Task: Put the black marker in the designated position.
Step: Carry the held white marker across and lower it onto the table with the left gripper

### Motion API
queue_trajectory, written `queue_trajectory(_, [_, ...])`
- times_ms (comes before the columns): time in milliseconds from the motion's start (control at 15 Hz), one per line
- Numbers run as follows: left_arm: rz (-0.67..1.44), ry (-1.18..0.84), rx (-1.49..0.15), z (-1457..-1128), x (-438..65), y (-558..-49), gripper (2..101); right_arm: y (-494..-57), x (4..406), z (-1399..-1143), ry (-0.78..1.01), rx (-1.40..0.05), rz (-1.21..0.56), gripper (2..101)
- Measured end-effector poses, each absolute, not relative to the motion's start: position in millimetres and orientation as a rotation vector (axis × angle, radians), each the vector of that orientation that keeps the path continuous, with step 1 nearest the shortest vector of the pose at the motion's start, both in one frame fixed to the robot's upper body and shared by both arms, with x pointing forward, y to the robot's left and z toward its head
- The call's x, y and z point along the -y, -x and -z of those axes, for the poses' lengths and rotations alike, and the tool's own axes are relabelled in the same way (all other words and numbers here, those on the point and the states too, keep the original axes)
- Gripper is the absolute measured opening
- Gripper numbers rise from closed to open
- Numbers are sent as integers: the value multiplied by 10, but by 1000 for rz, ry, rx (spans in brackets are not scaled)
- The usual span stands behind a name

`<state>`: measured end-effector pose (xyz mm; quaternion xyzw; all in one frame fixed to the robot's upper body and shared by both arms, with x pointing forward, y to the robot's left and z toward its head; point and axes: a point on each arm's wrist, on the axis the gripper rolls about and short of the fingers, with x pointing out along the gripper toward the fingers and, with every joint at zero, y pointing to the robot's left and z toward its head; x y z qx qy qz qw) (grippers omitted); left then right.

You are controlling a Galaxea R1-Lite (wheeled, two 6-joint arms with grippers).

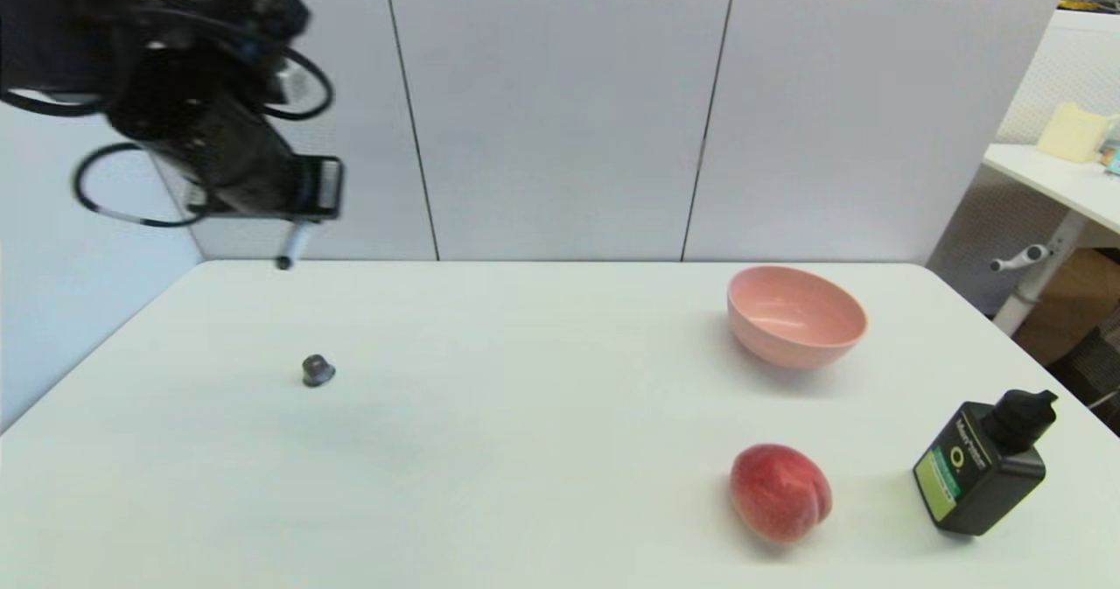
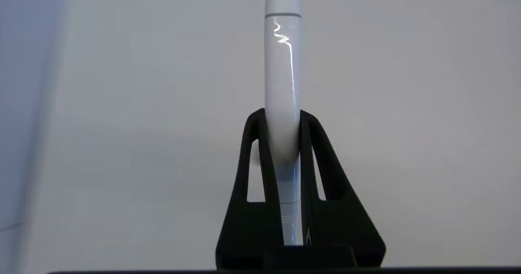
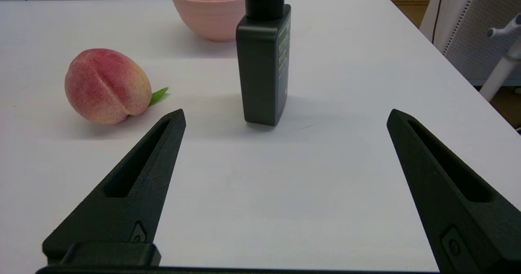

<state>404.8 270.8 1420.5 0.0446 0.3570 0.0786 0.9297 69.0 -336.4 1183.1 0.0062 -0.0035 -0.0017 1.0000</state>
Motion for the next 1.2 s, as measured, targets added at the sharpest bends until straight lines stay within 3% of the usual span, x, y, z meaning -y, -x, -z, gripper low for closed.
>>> queue_trajectory(133, [-134,-204,-743,-14286,-3383,-4050,108,-690,3364,-11830,-12,7,3,980])
queue_trajectory(267, [77,-381,-773,-14168,-3866,-4113,108,-690,3363,-11830,-12,7,4,980])
queue_trajectory(533, [655,-757,-697,-13471,-4374,-4497,108,-690,3363,-11830,-13,7,3,980])
queue_trajectory(800, [1026,-1033,-506,-12801,-4173,-4978,108,-690,3364,-11830,-12,7,3,980])
queue_trajectory(1200, [1031,-1136,-412,-12653,-3816,-5273,108,-690,3364,-11831,-12,7,3,980])
